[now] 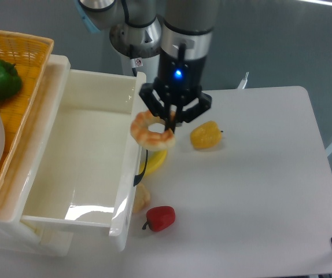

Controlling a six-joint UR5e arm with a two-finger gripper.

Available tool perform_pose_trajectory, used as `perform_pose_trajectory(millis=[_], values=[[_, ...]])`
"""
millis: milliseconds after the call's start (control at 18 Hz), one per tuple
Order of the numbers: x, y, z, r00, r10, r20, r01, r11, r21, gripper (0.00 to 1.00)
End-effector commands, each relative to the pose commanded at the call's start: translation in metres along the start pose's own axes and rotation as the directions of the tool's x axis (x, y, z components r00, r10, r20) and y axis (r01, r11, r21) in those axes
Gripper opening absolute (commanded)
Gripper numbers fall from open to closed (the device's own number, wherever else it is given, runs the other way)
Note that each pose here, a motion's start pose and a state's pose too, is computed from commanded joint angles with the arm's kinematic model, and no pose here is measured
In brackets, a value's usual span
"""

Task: Place the donuts in the upper white drawer
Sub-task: 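Lower the donut into the drawer and open the gripper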

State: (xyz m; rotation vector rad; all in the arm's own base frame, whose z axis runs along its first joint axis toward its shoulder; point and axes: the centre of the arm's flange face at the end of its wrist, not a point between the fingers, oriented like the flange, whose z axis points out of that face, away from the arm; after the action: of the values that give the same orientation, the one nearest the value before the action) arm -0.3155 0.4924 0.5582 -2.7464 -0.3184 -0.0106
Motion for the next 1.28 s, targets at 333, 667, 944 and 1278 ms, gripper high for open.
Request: perform_pose_trajectory(millis=[333, 667, 944, 1278], values=[[0.039, -0.003, 0.038, 0.998, 0.067, 0.009, -0.067, 0.997, -0.027, 0.0], [0.075, -0.012, 0.069, 0.989, 0.148, -0.003, -0.148, 0.987, -0.065, 0.59], [0.109, -0.015, 0.11, 0.973, 0.229, 0.037, -0.219, 0.957, -0.191, 1.0], [0.115, -0.014, 0.113, 0.981, 0.186, 0.058, -0.17, 0.963, -0.21, 1.0]])
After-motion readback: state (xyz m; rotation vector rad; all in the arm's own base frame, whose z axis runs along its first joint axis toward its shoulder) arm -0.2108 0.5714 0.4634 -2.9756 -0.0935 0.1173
